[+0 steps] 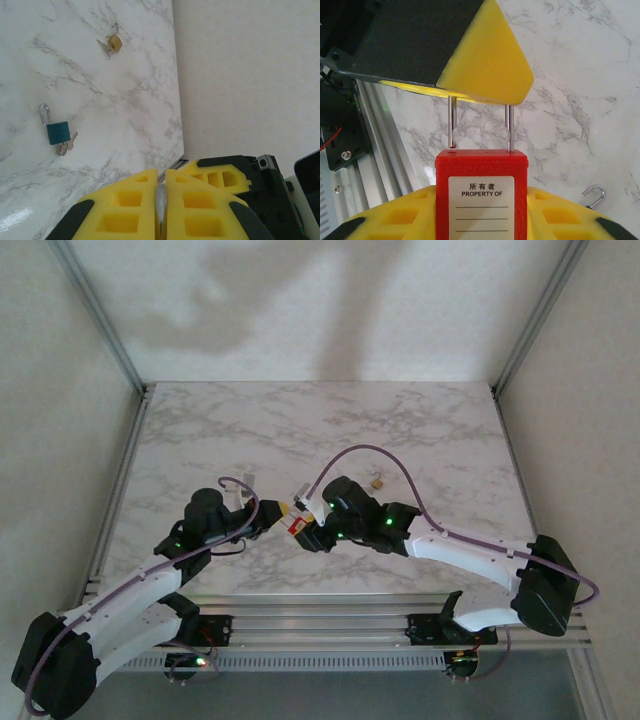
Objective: Lock with the key
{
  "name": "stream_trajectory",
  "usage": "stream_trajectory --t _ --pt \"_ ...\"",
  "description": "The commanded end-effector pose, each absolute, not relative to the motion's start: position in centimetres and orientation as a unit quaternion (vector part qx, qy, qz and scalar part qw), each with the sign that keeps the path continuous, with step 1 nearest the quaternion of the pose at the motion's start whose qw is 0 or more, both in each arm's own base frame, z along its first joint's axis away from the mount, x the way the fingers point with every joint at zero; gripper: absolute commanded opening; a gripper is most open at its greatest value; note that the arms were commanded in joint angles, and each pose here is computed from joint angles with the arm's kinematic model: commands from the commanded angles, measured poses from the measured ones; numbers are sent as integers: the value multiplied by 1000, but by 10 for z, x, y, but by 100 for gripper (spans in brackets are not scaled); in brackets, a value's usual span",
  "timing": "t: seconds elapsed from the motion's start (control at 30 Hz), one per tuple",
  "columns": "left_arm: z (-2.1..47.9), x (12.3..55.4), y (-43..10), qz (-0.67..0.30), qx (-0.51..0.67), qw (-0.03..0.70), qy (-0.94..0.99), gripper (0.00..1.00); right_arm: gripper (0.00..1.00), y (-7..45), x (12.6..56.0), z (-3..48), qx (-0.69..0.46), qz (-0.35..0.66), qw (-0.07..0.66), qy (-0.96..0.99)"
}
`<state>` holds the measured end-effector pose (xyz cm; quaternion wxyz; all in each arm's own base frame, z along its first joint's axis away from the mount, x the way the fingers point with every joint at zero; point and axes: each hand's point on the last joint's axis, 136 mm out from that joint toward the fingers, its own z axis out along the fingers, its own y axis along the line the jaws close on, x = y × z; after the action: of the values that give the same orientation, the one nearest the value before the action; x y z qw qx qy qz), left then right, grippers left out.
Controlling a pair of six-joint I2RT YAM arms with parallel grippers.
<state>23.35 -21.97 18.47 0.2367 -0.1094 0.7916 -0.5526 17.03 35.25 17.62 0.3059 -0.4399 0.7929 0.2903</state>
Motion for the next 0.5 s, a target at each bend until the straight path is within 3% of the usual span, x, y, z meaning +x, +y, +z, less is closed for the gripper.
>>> stream_trajectory --t 0.0,0.47 --pt "176 234 -219 -540 -133 226 800 0 0 351 190 186 -419 262 346 797" --pt "167 230 -234 -525 -132 208 815 0 0 348 199 186 -398 254 373 799"
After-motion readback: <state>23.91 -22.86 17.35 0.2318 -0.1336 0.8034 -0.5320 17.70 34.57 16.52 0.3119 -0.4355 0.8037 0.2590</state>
